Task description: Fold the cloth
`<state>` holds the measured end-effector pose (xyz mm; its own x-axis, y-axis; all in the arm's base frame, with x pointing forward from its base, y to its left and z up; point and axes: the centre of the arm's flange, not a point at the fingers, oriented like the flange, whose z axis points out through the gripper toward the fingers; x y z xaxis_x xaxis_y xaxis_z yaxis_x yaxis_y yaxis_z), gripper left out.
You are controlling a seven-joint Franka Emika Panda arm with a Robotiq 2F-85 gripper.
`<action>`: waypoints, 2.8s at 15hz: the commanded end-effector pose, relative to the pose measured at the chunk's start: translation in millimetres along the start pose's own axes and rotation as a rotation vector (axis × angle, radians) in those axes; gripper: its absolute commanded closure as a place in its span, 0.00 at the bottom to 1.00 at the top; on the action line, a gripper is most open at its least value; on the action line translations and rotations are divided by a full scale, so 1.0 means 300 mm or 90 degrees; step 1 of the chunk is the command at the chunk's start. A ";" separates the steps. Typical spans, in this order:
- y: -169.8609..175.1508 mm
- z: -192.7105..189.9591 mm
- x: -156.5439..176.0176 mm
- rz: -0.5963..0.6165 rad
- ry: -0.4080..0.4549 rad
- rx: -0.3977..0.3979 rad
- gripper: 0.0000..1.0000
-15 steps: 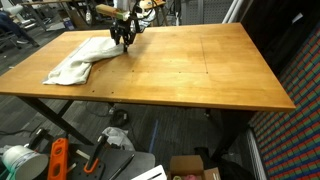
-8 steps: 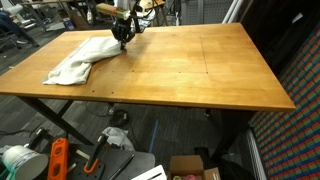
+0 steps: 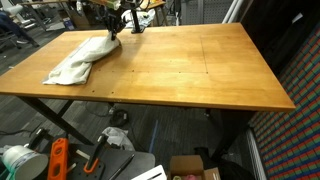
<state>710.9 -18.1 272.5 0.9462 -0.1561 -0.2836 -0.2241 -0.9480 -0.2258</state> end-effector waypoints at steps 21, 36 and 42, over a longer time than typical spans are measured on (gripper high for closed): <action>-0.622 -0.091 -0.303 -0.122 0.043 0.069 0.99; -0.796 -0.054 -0.093 0.028 0.100 0.154 0.99; -0.827 -0.071 -0.057 0.060 0.048 0.170 0.99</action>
<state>726.3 204.4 342.9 0.9442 -0.2446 -0.2207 -0.3179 -0.8522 -0.4155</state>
